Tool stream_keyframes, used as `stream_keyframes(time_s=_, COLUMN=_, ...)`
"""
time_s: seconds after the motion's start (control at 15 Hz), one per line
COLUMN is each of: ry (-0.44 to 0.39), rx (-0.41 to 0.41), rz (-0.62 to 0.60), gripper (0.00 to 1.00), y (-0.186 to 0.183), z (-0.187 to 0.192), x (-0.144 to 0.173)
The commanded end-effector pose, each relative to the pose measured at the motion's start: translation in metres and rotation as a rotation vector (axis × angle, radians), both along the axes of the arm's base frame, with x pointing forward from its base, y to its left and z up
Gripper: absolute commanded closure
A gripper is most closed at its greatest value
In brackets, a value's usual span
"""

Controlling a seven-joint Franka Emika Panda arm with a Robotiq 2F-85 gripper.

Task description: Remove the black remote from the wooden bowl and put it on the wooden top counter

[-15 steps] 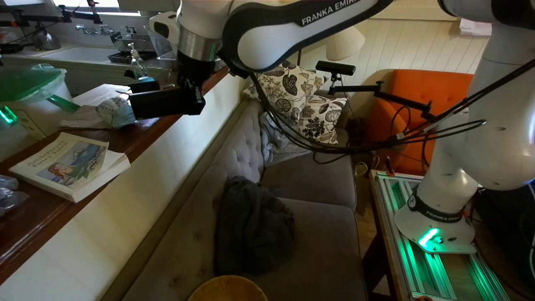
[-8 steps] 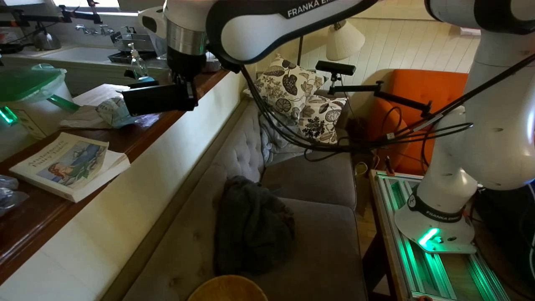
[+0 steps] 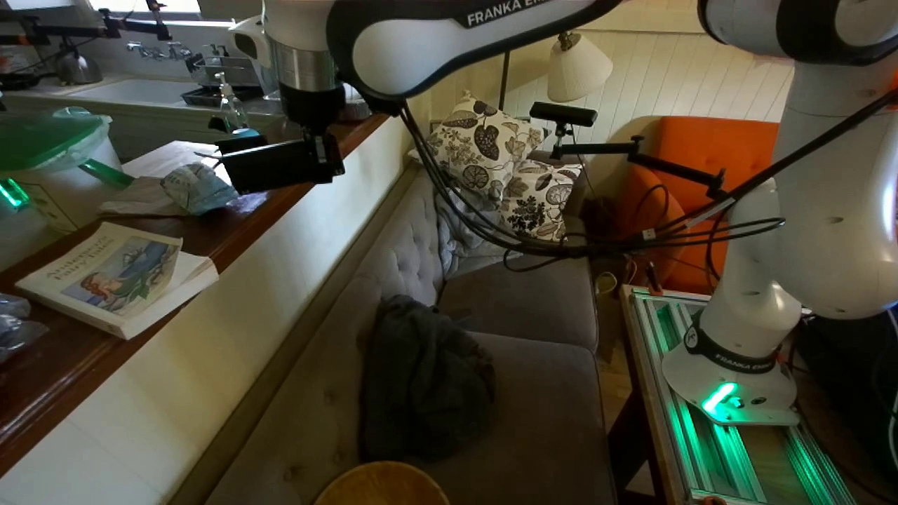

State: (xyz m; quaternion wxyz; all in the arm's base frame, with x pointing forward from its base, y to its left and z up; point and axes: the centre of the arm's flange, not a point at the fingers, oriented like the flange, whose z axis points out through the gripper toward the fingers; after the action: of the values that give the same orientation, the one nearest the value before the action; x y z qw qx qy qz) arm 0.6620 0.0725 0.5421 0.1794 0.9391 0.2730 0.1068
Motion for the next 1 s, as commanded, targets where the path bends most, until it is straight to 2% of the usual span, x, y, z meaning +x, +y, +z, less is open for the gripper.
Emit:
stream_keyframes(time_s=0.0, ry=0.036, rx=-0.020, rz=-0.124, gripper=0.94, y=0.006, z=0.023, x=0.032)
stream_keyframes(time_s=0.4, ry=0.160, rx=0.093, rz=-0.214, gripper=0.94, y=0.051, z=0.028, x=0.055)
stream_keyframes(time_s=0.6, ry=0.171, rx=0.219, rz=-0.245, gripper=0.94, y=0.075, z=0.034, x=0.068)
stream_keyframes(time_s=0.73, ry=0.166, rx=0.273, rz=-0.235, gripper=0.94, y=0.080, z=0.037, x=0.073)
stream_keyframes(time_s=0.8, ry=0.168, rx=0.213, rz=-0.220, gripper=0.75, y=0.069, z=0.012, x=0.037)
stream_keyframes(time_s=0.93, ry=0.158, rx=0.239, rz=-0.219, gripper=0.75, y=0.071, z=0.014, x=0.043)
